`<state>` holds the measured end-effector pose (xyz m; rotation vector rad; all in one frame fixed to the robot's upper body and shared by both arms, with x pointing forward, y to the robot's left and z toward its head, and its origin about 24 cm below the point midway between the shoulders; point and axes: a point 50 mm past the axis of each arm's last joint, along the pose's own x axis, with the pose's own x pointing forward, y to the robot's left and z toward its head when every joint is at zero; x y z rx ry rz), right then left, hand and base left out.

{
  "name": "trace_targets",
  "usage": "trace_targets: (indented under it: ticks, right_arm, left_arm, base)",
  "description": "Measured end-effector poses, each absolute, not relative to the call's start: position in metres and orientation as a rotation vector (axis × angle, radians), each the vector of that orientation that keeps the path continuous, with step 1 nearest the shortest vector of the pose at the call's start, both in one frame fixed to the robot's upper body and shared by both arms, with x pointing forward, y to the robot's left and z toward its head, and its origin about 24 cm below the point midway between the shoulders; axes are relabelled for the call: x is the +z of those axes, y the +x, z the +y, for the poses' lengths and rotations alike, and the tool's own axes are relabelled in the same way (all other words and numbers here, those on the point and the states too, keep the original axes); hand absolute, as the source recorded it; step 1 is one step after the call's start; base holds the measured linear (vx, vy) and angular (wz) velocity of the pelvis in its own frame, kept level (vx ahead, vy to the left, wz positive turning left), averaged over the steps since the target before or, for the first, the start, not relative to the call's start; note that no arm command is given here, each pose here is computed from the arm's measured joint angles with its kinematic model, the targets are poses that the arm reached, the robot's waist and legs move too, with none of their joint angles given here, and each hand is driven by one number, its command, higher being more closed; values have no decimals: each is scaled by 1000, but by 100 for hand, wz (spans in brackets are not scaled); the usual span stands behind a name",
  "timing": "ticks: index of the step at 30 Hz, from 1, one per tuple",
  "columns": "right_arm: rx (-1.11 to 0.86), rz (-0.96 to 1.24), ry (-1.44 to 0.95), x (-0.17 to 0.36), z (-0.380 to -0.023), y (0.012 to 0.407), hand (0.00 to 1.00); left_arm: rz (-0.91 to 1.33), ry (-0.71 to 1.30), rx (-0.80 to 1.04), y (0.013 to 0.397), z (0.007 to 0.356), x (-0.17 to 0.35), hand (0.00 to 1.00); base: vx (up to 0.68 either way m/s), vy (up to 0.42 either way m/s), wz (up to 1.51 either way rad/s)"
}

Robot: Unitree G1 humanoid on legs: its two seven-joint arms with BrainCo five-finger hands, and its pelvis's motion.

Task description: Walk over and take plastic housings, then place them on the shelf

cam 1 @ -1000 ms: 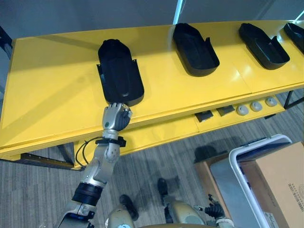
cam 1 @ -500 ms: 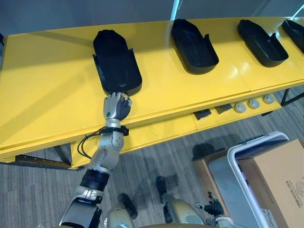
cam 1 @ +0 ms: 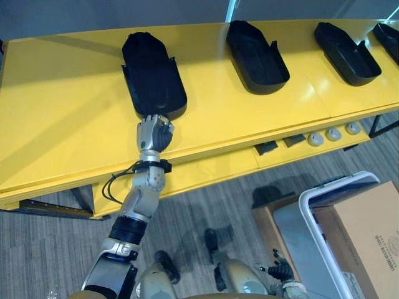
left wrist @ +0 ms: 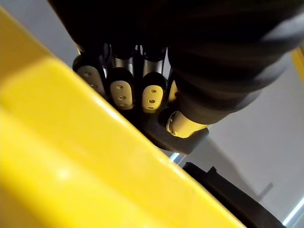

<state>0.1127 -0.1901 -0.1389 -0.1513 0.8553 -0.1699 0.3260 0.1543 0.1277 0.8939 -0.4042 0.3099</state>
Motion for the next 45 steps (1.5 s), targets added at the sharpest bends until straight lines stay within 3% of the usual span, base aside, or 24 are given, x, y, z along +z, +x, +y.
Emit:
trace_targets:
  ticks: [4, 12, 15, 21, 25, 27, 30, 35, 36, 40, 45]
  right_arm:
    - [-171, 854, -150, -139, -190, 113, 0]
    - [-176, 882, -155, -142, -193, 106, 0]
    - [-178, 897, -159, -144, -194, 103, 0]
    - [-182, 932, -159, -148, -195, 96, 0]
    - [-212, 946, -141, -149, -197, 92, 0]
    - [-218, 953, -136, -149, -197, 89, 0]
    - [-222, 948, -133, -149, -197, 90, 0]
    - [-209, 925, -92, -146, -183, 98, 0]
    - [-202, 927, -82, -147, -179, 99, 0]
    - [-198, 933, -56, -146, -171, 100, 0]
    - [-217, 954, -31, -148, -171, 94, 0]
  left_arm:
    - [-488, 849, 354, 316, 156, 147, 100]
    - [-937, 713, 392, 254, 142, 214, 100]
    - [-1079, 710, 470, 231, 159, 234, 100]
    - [-1126, 706, 776, 210, 219, 253, 100]
    - [-927, 737, 996, 192, 273, 227, 100]
    - [-702, 753, 1068, 183, 298, 192, 100]
    - [-352, 676, 1095, 168, 316, 127, 100]
    - [126, 560, 978, 149, 314, 33, 100]
    - [179, 545, 959, 146, 312, 21, 0]
    - [537, 388, 815, 125, 294, -56, 0]
    - [781, 164, 663, 102, 252, -109, 0]
  base:
    - [17, -52, 5]
    - [25, -24, 19]
    - [13, -6, 22]
    - [21, -9, 23]
    - [12, -24, 18]
    - [1, -23, 22]
    - [21, -8, 9]
    - [1, -3, 12]
    - [-6, -1, 9]
    - [-8, 4, 0]
    - [3, 13, 6]
